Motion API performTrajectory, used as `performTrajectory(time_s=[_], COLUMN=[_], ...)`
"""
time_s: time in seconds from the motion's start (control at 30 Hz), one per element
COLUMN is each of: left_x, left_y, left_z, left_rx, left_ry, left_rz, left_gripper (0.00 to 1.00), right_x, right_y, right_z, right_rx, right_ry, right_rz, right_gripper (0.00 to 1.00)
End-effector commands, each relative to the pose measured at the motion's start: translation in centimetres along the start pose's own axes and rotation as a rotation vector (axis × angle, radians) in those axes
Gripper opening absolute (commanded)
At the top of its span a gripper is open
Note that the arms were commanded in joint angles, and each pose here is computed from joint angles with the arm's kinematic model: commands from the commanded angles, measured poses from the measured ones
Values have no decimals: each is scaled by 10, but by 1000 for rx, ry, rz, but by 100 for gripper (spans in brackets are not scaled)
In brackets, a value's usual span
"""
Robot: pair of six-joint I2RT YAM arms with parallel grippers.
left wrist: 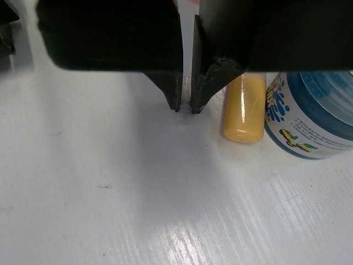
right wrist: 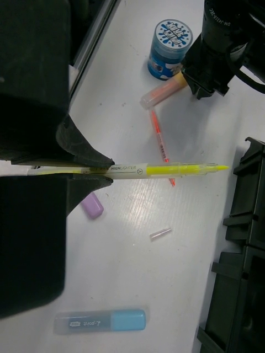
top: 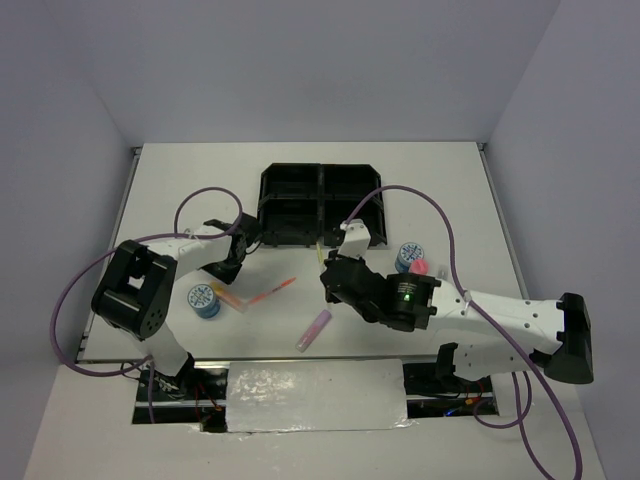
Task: Sort the stationery into containers
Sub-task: Close the pen cap on the pen.
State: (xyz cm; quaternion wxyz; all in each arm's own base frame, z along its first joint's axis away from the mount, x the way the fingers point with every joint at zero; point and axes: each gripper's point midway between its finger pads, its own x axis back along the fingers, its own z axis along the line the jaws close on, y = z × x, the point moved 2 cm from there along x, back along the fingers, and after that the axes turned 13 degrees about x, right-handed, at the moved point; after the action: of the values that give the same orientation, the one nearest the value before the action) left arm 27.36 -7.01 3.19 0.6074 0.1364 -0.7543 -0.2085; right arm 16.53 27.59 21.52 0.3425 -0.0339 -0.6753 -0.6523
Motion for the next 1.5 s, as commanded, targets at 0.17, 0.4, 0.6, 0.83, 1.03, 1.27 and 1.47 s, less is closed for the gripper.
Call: performTrajectory(time_s=[0.17, 0.4, 0.6, 0.83, 1.03, 1.27, 1.47], left_x=[23, 172, 287, 340, 350, 353, 358], left_y=[-8, 16, 27, 51, 54, 52, 56], left_z=[-32, -88, -43, 9, 22, 30, 29], left_rx=[-72, -328, -426, -359, -354, -326, -306], left_ry=[-195, -921, -1559, -1884, -1957, -2061, -2080], left_rz=[109, 218, 394, 447, 470, 483, 470], left_gripper=[0, 0, 0, 0, 0, 0, 0], right_x=[7, 34, 40, 57, 55, 65, 68], right_y=[-3, -1, -2, 24, 32, 43, 45], right_z=[4, 17, 63, 101, 105, 106, 110], right_rx=[-32, -144, -253, -313, -307, -329, -319], right_ry=[102, 350, 614, 721, 707, 744, 773], right_rz=[-68, -171, -197, -326, -345, -388, -397], right_gripper=[0, 0, 0, 0, 0, 0, 0])
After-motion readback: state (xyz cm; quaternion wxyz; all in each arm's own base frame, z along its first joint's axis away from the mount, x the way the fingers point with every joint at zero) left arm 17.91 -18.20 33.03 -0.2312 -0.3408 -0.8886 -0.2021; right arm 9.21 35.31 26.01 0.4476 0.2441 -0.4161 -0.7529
